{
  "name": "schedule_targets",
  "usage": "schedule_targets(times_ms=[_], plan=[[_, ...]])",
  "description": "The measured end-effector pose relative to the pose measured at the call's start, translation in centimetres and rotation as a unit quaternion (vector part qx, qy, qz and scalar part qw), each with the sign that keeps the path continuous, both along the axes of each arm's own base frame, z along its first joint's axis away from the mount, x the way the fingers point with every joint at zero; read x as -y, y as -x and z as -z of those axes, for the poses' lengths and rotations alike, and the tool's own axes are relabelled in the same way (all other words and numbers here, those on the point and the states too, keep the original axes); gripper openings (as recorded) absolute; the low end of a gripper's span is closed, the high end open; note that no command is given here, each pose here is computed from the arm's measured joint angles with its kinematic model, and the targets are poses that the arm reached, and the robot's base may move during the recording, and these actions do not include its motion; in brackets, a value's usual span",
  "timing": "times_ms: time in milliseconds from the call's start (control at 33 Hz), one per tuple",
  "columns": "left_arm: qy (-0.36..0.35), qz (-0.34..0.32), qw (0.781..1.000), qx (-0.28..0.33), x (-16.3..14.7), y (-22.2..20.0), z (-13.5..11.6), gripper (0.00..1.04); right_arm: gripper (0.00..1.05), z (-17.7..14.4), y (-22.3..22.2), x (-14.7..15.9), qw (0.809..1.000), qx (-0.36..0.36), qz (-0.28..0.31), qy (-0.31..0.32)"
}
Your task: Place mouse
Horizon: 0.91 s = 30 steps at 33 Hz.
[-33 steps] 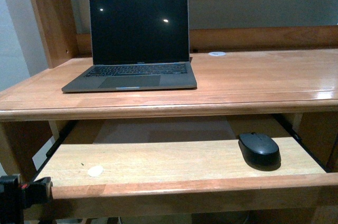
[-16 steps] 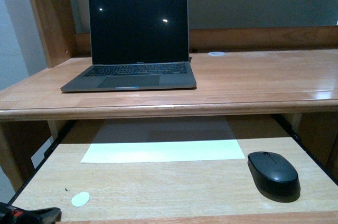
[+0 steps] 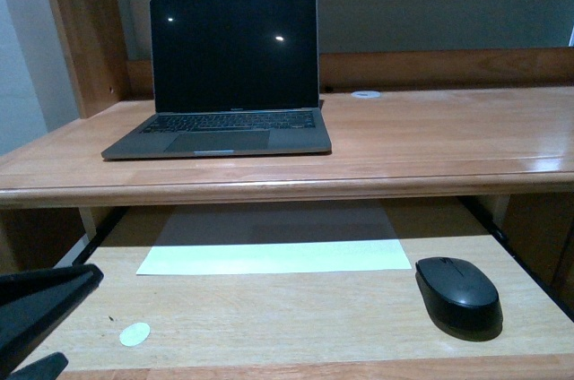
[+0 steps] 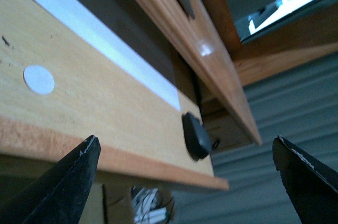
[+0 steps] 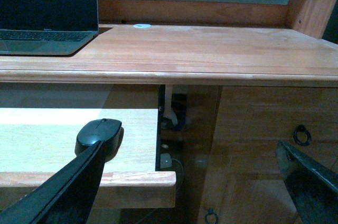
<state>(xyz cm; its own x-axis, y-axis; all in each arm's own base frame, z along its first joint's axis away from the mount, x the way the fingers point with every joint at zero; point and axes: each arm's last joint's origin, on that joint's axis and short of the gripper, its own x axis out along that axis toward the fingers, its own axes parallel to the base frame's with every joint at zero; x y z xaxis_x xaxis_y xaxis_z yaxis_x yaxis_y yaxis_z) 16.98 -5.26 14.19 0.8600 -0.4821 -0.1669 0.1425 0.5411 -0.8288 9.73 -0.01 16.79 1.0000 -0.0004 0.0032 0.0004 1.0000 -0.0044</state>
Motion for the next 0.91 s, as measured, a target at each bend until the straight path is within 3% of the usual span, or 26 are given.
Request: schedule_targets(times_ms=[91, 242, 303, 424, 545, 758, 909], plan=[[-0.055, 0.01, 0.998, 0.002, -0.2, 0.6, -1.0, 0.98, 0.98, 0.0, 0.0, 0.0, 1.0, 0.0, 0.0, 0.0], [-0.194, -0.073, 0.975, 0.082, -0.9, -0.1, -3.3, 0.98, 0.98, 0.0, 0.0, 0.0, 1.0, 0.0, 0.0, 0.0], [-0.271, -0.129, 0.943, 0.144, -0.9, 0.0, -2.6, 0.89, 0.98, 0.0, 0.0, 0.0, 1.0, 0.0, 0.0, 0.0], [-0.395, -0.183, 0.887, 0.153, -2.5, 1.4, -1.1, 0.65, 0.98, 0.0, 0.0, 0.0, 1.0, -0.001, 0.002, 0.0], [-0.422, -0.188, 0.868, 0.183, -3.1, 2.0, -2.1, 0.43, 0.98, 0.0, 0.0, 0.0, 1.0, 0.0, 0.0, 0.0], [-0.436, -0.184, 0.862, 0.184, -4.0, 3.2, -2.2, 0.01, 0.98, 0.0, 0.0, 0.0, 1.0, 0.0, 0.0, 0.0], [-0.437, -0.188, 0.859, 0.189, -5.2, 3.9, -2.5, 0.02, 0.98, 0.0, 0.0, 0.0, 1.0, 0.0, 0.0, 0.0]])
